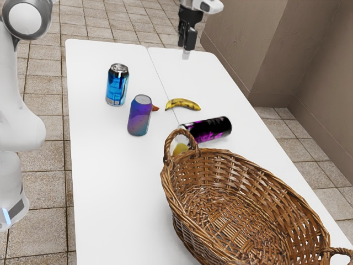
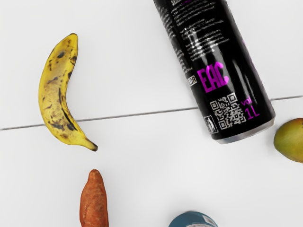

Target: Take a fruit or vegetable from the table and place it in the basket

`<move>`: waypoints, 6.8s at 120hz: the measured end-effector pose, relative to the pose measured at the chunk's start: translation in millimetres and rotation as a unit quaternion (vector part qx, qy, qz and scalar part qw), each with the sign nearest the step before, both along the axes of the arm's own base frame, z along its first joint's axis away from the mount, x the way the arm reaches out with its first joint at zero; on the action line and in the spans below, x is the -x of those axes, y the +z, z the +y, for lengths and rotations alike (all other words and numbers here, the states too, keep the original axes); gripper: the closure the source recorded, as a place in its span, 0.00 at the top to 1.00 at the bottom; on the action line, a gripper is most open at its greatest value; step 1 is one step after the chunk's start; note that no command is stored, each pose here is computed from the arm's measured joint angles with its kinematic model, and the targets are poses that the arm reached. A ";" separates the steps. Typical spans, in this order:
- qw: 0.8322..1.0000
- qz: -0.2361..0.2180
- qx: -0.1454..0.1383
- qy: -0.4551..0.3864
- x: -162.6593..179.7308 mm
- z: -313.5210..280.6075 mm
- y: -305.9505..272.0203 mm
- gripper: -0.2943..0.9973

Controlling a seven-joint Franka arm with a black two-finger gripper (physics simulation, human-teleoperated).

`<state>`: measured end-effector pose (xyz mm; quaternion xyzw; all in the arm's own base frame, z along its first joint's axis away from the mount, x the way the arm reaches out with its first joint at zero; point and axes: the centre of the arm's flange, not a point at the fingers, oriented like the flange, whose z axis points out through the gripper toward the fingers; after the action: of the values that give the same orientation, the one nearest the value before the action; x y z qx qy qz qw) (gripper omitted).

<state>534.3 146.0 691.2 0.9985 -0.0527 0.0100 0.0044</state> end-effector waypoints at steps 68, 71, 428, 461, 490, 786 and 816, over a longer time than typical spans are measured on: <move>0.999 -0.042 -0.005 -0.021 -7.9 3.8 7.8 0.77; 0.999 -0.042 -0.004 -0.021 -8.1 4.0 7.5 0.77; 0.999 0.036 -0.037 -0.010 54.4 72.1 -268.5 0.77; 0.999 0.038 -0.035 -0.011 56.0 74.2 -272.1 0.75; 0.998 0.041 -0.035 -0.013 55.6 75.5 -275.5 0.62; 0.921 -0.018 -0.081 -0.380 32.4 -430.2 -85.3 0.34; 0.918 -0.003 -0.068 -0.390 9.8 -459.5 -111.9 0.34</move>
<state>524.5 -313.6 579.3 0.8969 -0.4382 0.0066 -0.0598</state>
